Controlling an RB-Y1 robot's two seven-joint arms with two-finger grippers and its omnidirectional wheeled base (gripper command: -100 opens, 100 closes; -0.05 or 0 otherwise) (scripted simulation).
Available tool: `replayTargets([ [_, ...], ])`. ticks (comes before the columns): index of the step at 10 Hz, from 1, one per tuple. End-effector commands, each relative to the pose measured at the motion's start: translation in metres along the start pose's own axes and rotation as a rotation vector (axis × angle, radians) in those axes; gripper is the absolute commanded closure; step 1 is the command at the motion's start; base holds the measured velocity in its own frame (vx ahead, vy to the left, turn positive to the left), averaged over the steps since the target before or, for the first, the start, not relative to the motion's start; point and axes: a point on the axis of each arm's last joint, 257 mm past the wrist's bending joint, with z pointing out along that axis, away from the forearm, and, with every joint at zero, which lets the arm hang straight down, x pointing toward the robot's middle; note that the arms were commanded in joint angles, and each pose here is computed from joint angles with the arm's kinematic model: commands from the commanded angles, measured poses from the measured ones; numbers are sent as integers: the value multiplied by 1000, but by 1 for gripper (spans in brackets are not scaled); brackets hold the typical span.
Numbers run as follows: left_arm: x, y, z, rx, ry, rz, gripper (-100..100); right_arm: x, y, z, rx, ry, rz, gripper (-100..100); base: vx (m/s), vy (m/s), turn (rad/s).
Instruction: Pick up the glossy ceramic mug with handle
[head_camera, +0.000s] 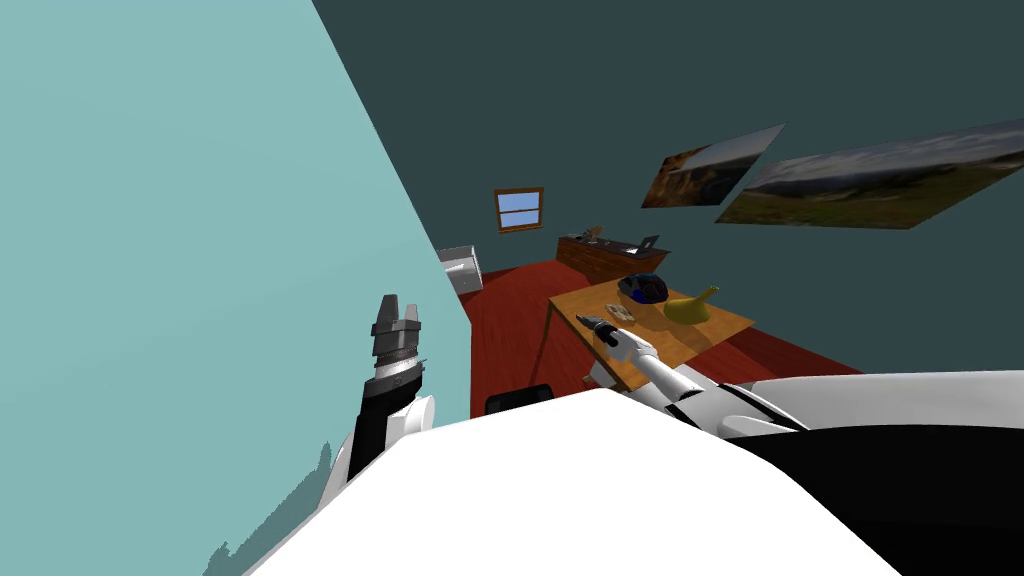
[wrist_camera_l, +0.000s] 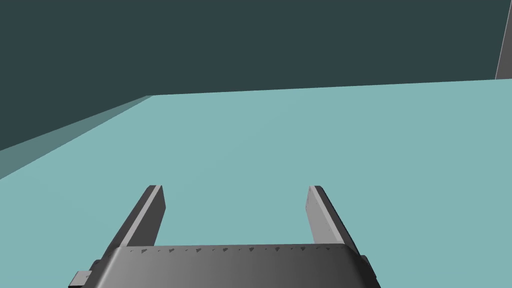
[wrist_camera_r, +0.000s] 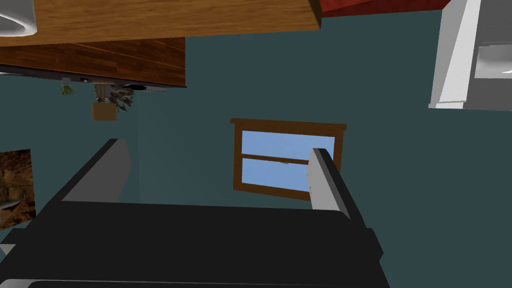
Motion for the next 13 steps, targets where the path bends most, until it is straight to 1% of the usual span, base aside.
replayTargets([
  [1,0,0,0,0,0,0,0,10,-22,-1,52,35,-64,-100,16,13,57],
  [2,0,0,0,0,0,0,0,13,-35,0,81,53,-115,-100,22,12,72],
  [3,0,0,0,0,0,0,0,17,-39,-1,90,63,-115,-100,17,5,24],
  [5,0,0,0,0,0,0,0,31,-71,-4,157,117,-209,-100,17,9,55],
  [6,0,0,0,0,0,0,0,35,-84,-6,182,138,-250,-100,26,9,63],
  [7,0,0,0,0,0,0,0,37,-86,-7,186,143,-250,-100,18,5,21],
  [8,0,0,0,0,0,0,0,49,-109,-13,231,190,-321,-100,21,5,59],
  [9,0,0,0,0,0,0,0,57,-120,-18,251,216,-349,-100,24,5,66],
  [10,0,0,0,0,0,0,0,53,-123,-18,259,210,-338,-100,18,3,18],
  [11,0,0,0,0,0,0,0,56,-120,-18,252,215,-348,-100,8,1,-9],
  [12,0,0,0,0,0,0,0,73,-132,-25,272,259,-386,-100,9,2,45],
  [13,0,0,0,0,0,0,0,92,-134,-32,275,294,-397,-100,15,2,37],
])
